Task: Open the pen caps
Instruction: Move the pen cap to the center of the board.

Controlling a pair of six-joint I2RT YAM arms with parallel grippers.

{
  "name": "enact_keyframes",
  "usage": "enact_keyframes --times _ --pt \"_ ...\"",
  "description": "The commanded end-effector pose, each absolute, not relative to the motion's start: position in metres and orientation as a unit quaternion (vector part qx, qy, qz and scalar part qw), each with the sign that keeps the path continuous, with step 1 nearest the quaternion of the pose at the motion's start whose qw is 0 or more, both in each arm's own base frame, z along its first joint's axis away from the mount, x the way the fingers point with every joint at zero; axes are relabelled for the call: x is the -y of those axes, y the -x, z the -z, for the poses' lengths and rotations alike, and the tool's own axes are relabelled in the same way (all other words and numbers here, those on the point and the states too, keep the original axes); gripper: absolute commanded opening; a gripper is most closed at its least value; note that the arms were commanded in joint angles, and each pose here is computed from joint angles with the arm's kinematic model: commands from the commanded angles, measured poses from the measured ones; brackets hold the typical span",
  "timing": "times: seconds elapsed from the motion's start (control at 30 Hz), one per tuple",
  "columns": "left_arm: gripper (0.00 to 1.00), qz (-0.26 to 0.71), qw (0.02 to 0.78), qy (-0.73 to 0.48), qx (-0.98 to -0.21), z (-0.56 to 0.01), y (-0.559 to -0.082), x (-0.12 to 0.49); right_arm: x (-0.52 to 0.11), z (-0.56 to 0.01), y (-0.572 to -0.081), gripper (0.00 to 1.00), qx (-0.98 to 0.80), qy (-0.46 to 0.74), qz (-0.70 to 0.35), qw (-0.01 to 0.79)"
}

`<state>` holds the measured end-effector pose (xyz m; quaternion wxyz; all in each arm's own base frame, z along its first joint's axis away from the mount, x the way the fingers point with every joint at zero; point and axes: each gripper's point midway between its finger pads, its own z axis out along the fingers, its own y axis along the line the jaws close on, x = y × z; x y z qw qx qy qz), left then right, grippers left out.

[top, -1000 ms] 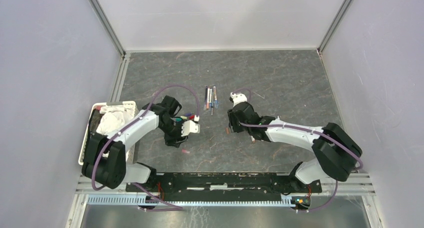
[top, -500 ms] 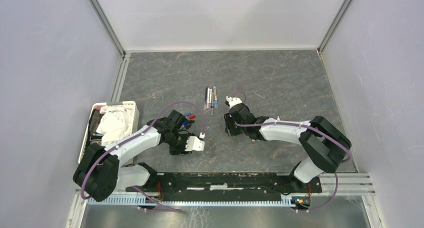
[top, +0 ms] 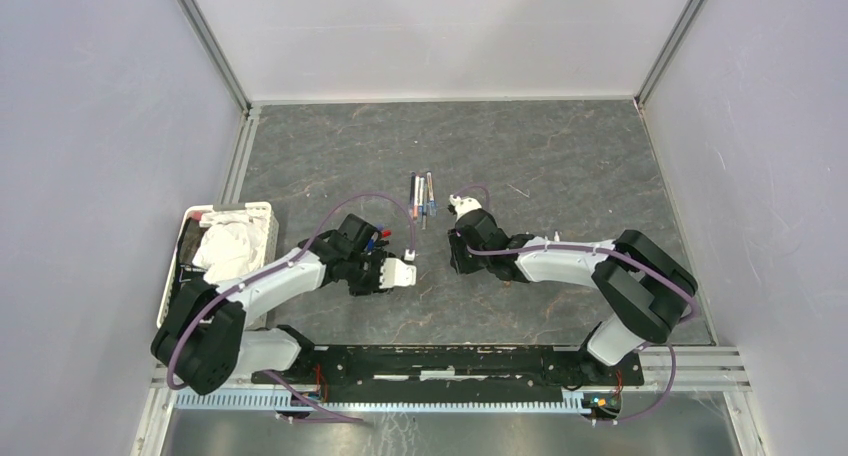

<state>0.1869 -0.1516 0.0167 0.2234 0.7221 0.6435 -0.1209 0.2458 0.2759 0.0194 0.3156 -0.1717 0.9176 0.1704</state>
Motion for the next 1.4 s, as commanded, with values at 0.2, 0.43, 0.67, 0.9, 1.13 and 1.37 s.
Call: enact_keyframes --times 0.2,0.43,0.67,0.9,1.13,1.37 --pt "0.43 0.137 0.282 -0.614 -0.724 -0.030 -0.232 0.178 -0.303 -0.017 -0.248 0.16 -0.913 0.165 -0.207 0.312" --pt "0.40 0.168 0.325 -0.534 -0.762 -0.060 -0.272 0.170 -0.334 -0.012 -0.241 0.11 -0.905 0.175 -0.251 0.296" --pt "0.41 0.219 0.340 -0.514 -0.757 -0.103 -0.276 0.155 -0.376 -0.011 -0.232 0.10 -0.894 0.187 -0.307 0.268" --pt "0.42 0.230 0.343 -0.494 -0.765 -0.117 -0.280 0.136 -0.410 -0.009 -0.222 0.14 -0.892 0.192 -0.326 0.245" --pt "0.42 0.230 0.345 -0.480 -0.773 -0.116 -0.283 0.122 -0.422 -0.019 -0.241 0.23 -0.894 0.177 -0.315 0.265" --pt "0.43 0.227 0.335 -0.482 -0.777 -0.111 -0.279 0.112 -0.420 -0.028 -0.256 0.42 -0.893 0.170 -0.313 0.275"
